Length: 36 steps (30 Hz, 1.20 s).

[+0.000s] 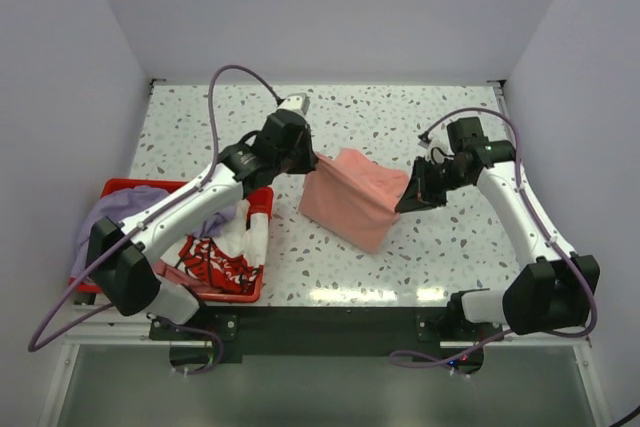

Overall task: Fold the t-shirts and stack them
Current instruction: Fold the tshirt

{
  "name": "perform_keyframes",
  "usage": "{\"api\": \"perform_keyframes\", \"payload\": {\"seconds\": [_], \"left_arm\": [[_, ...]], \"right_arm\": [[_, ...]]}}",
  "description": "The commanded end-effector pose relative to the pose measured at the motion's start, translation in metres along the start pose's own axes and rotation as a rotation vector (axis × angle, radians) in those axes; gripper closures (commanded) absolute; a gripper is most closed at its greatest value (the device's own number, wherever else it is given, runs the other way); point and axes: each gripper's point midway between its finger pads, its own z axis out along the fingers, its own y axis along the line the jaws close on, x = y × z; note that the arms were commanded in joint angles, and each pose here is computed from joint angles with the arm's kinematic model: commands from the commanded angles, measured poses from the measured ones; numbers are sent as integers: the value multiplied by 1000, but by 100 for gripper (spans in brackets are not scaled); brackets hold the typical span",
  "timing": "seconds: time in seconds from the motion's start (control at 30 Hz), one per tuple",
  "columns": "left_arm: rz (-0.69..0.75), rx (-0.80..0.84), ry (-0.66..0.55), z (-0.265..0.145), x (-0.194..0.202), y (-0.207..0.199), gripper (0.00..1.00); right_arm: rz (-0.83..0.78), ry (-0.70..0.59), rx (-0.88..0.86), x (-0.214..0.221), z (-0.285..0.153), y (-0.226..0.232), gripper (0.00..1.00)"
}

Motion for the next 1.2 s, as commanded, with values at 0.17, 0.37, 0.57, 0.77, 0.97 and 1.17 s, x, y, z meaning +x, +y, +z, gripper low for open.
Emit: {"api": "perform_keyframes", "payload": {"seconds": [0.17,0.37,0.57,0.77,0.97,1.17], "left_arm": [[23,20,-117,43,-62,-11,100],[31,33,-75,86,-68,-9,100],[48,-2,-58,121,-71,-2,100],[56,4,-11,154,-62,4,100],[60,-1,31,181,-53,11,100],[64,16,63,204,-44,8,99]], "right_arm": [[35,-53,-57,-36,5,-8,100],[76,-132,10,-64,12,-28,100],[127,-136,34,-86,29,-47,100],[169,-166,80,-110,41,-69,100],[230,-175,100,-124,48,-92,100],[267,-191,146,-133,56,-110,96]]}}
